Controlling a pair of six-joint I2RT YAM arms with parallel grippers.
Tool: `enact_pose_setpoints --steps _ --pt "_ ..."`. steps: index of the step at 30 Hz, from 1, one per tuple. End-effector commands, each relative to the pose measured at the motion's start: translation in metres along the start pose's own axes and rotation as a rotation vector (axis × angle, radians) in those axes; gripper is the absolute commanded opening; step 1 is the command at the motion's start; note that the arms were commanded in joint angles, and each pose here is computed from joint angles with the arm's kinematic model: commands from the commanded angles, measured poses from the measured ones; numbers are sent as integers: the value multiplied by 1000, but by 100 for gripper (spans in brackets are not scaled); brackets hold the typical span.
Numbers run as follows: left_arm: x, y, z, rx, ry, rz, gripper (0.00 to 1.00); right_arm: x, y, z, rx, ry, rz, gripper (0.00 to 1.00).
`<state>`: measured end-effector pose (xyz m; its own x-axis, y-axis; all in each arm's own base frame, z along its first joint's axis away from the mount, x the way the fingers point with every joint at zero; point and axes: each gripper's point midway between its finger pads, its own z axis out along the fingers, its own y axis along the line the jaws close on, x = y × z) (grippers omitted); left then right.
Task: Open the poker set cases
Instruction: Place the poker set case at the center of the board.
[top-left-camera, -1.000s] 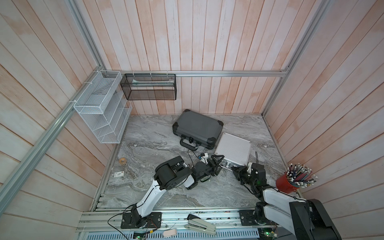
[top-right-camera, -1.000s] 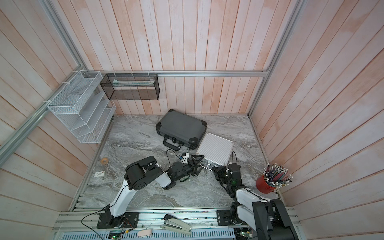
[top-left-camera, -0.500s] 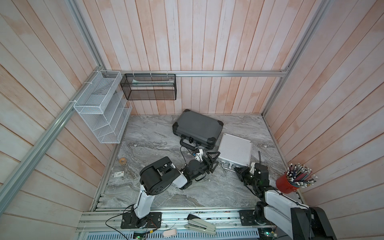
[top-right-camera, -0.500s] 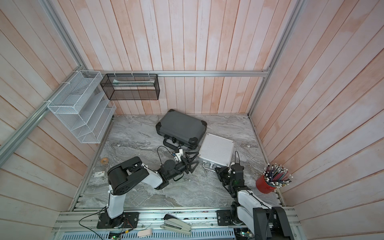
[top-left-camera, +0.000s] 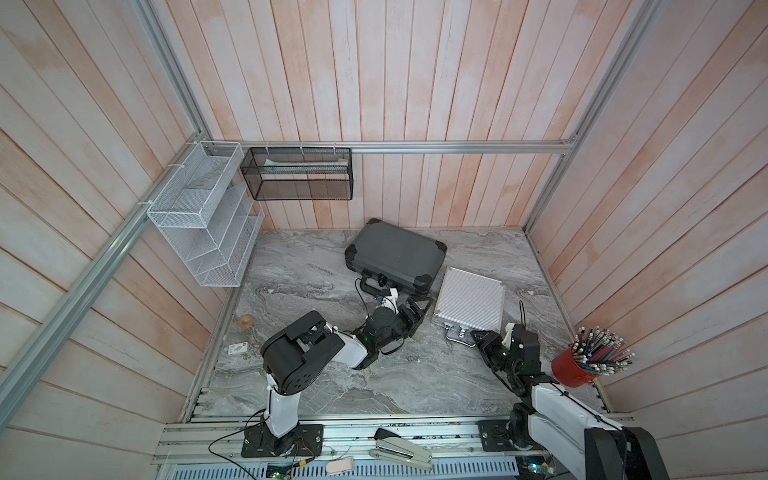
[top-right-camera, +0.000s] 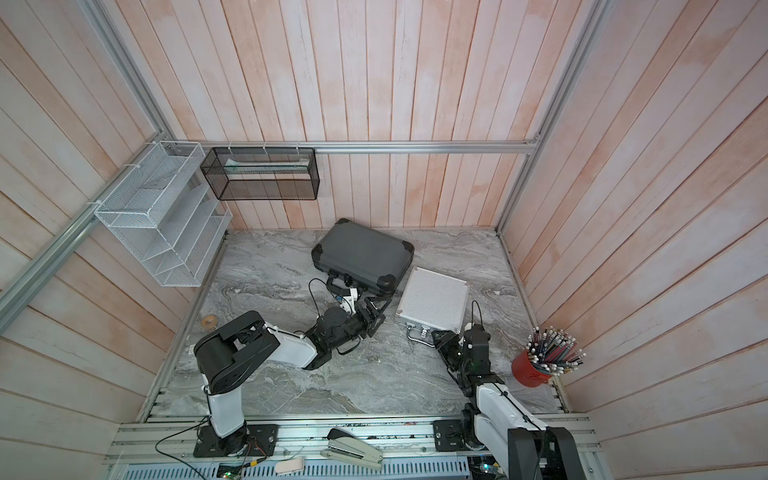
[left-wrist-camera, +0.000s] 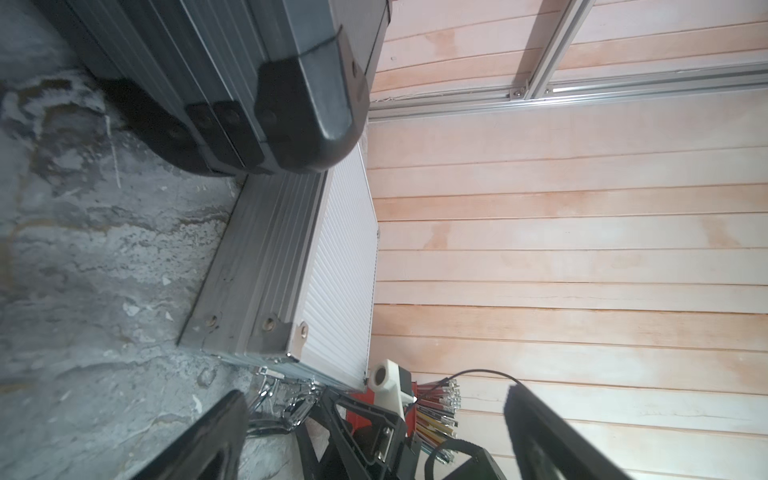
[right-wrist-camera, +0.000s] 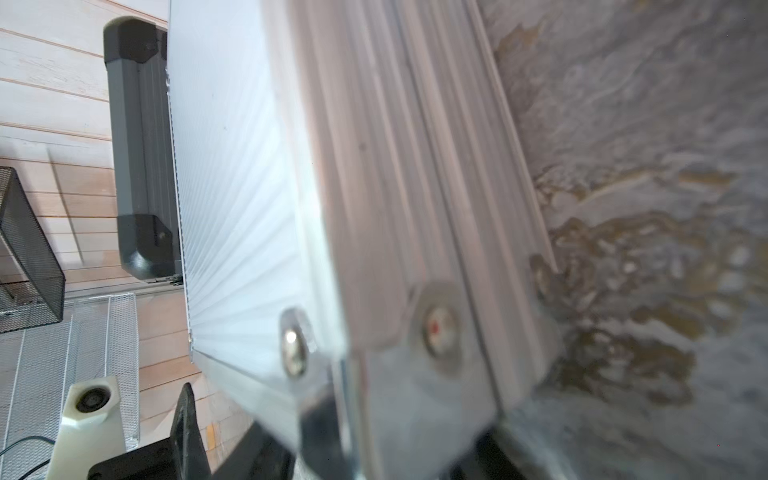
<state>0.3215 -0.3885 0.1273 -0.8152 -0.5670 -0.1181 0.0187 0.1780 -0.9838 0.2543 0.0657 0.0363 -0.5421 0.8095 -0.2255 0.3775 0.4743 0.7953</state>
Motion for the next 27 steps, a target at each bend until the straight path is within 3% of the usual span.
enact_pose_setpoints --steps 1,15,27 --pt "-8 -11 6 -11 12 91 99 1 -24 -5 91 -21 -8 54" --pt "-16 -6 35 -128 82 314 100 -3 19 -16 -68 -41 -251 65" --pt "-7 22 58 -225 183 434 100 12 53 -9 -158 -6 -391 68"
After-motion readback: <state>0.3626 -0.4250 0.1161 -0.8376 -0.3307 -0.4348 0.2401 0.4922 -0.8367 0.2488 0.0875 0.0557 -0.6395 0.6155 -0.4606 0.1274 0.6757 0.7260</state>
